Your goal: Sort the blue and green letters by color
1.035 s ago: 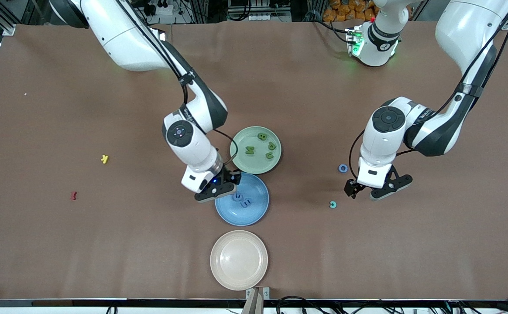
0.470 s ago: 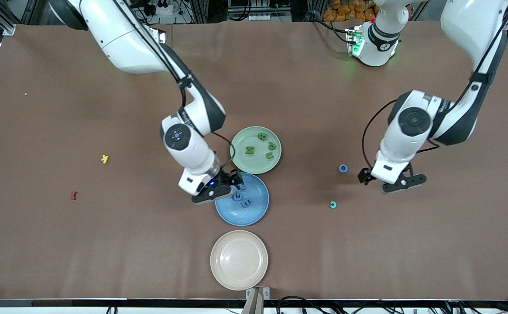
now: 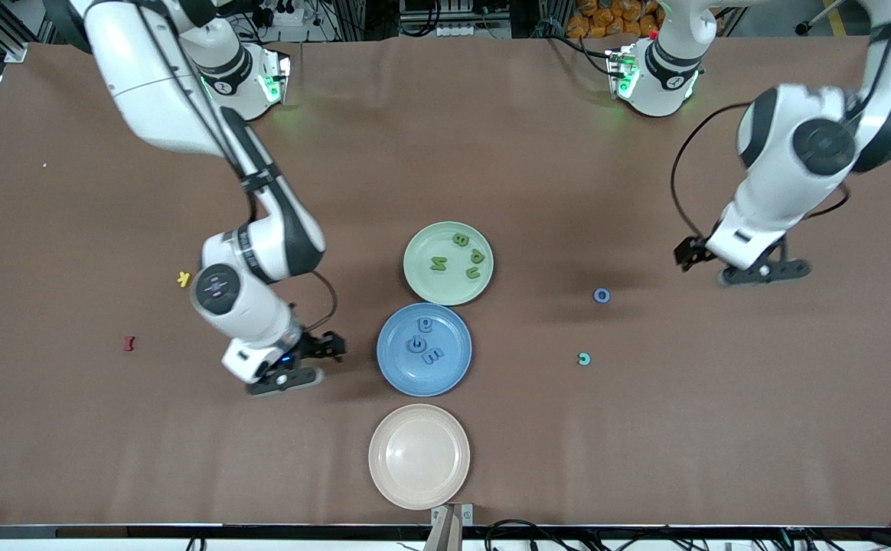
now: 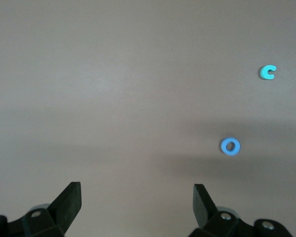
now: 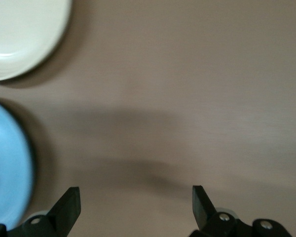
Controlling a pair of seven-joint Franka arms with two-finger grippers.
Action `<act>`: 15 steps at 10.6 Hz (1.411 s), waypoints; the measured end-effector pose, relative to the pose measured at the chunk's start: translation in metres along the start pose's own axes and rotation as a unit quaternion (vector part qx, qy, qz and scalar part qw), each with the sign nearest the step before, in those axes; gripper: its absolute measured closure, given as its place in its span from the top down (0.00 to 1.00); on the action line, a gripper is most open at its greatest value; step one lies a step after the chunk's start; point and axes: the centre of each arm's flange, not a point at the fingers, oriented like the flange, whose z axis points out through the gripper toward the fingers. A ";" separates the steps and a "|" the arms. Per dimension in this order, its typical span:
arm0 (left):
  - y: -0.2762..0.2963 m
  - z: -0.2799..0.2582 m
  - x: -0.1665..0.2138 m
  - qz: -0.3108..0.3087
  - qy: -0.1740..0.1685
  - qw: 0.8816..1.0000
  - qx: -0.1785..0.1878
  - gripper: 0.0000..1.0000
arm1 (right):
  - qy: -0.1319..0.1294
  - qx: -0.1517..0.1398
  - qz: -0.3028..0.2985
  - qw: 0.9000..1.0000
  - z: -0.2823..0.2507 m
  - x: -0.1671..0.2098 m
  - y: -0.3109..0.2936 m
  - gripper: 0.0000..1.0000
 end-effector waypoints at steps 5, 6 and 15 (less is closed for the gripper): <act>-0.032 -0.181 -0.007 -0.055 0.069 0.994 -0.069 1.00 | -0.088 -0.060 0.049 0.993 -0.046 -0.013 0.164 1.00; -0.038 -0.201 -0.009 -0.056 0.068 0.994 -0.070 1.00 | -0.089 -0.074 0.053 0.992 -0.065 -0.014 0.180 1.00; -0.051 -0.251 -0.024 0.047 0.022 0.997 -0.058 1.00 | -0.090 -0.093 0.103 0.986 -0.320 -0.066 0.198 1.00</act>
